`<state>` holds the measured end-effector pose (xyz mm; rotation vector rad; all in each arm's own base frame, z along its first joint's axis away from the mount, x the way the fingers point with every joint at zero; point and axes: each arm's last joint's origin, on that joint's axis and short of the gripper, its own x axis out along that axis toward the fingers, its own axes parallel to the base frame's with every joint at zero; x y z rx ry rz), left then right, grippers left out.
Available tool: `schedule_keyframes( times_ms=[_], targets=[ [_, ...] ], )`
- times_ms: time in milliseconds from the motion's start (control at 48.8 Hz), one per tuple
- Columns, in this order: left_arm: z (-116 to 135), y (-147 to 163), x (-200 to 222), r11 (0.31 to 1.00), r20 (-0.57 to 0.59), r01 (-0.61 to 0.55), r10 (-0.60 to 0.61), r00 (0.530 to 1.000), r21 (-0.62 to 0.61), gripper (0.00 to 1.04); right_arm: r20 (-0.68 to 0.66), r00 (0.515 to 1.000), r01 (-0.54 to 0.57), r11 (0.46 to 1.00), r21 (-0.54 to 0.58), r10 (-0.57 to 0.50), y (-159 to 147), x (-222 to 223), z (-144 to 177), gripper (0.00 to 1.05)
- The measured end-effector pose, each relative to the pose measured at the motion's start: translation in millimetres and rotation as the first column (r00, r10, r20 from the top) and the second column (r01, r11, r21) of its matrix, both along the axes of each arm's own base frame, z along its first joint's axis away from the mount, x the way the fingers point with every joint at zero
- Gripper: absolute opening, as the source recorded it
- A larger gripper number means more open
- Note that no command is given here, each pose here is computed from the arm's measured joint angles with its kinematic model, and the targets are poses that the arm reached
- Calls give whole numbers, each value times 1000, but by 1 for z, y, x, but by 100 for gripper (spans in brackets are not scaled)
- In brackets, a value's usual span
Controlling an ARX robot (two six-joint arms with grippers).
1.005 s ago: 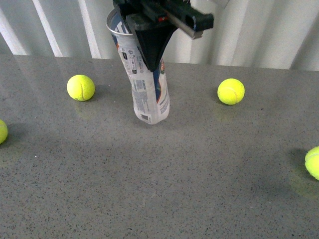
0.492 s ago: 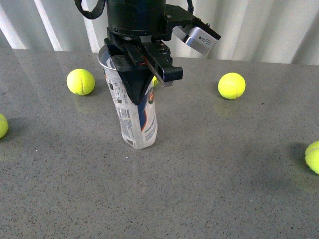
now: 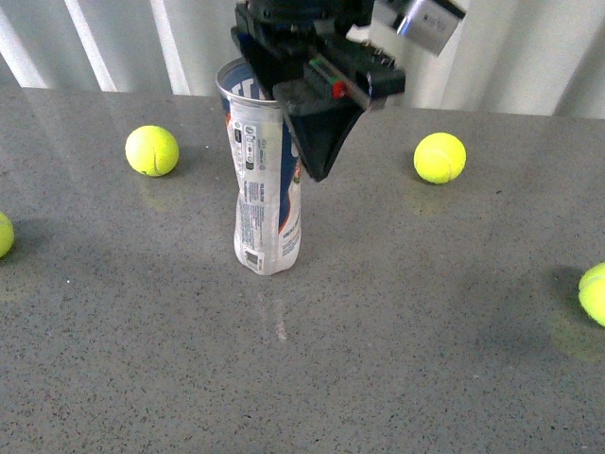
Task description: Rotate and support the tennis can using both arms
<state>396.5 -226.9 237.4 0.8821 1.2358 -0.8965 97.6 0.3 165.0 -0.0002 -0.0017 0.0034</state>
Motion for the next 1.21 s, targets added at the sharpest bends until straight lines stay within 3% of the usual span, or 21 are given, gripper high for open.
schedule_keyframes(
  times_ms=[82, 246, 410, 513, 595, 656, 820, 841, 902, 964, 1066, 1210],
  targets=[
    [11, 2, 1, 1000, 23, -11, 12, 1000, -28, 68, 0, 1000, 0, 1000, 0, 0, 0, 0, 0, 98],
    [39, 22, -2, 985, 85, -81, 94, 992, -152, 99, 0, 1000, 0, 1000, 0, 0, 0, 0, 0, 98],
    [62, 62, -2, 929, 202, -243, 304, 931, -280, 98, 0, 1000, 0, 1000, 0, 0, 0, 0, 0, 98],
    [72, 92, -1, 828, 273, -408, 524, 807, -383, 98, 0, 1000, 0, 1000, 0, 0, 0, 0, 0, 98],
    [76, 115, -7, 689, 305, -510, 703, 642, -514, 98, 0, 1000, 0, 1000, 0, 0, 0, 0, 0, 98],
    [77, 123, -13, 618, 290, -533, 766, 574, -577, 98, 0, 1000, 0, 1000, 0, 0, 0, 0, 0, 98],
    [80, 123, -20, 536, 231, -560, 820, 524, -632, 98, 0, 1000, -1, 1000, 0, 1, 0, 0, 0, 98],
    [79, 121, -20, 535, 244, -553, 823, 513, -639, 97, 0, 1000, 0, 1000, 0, 0, 0, 0, 0, 98],
    [69, 124, -22, 504, 357, -458, 857, 373, -732, 87, 0, 1000, 0, 1000, 0, 0, 0, 0, 0, 98],
    [59, 129, -33, 469, 389, -348, 879, 277, -812, 78, 0, 1000, 0, 1000, 0, 0, 0, 0, 0, 98],
    [45, 148, -60, 410, 385, -158, 908, 166, -898, 62, 0, 1000, 3, 1000, 0, -3, 0, 0, 0, 98],
    [29, 173, -98, 380, 375, -53, 923, 92, -923, 40, 0, 1000, 0, 1000, 0, 0, 0, 0, 0, 98]
  ],
)
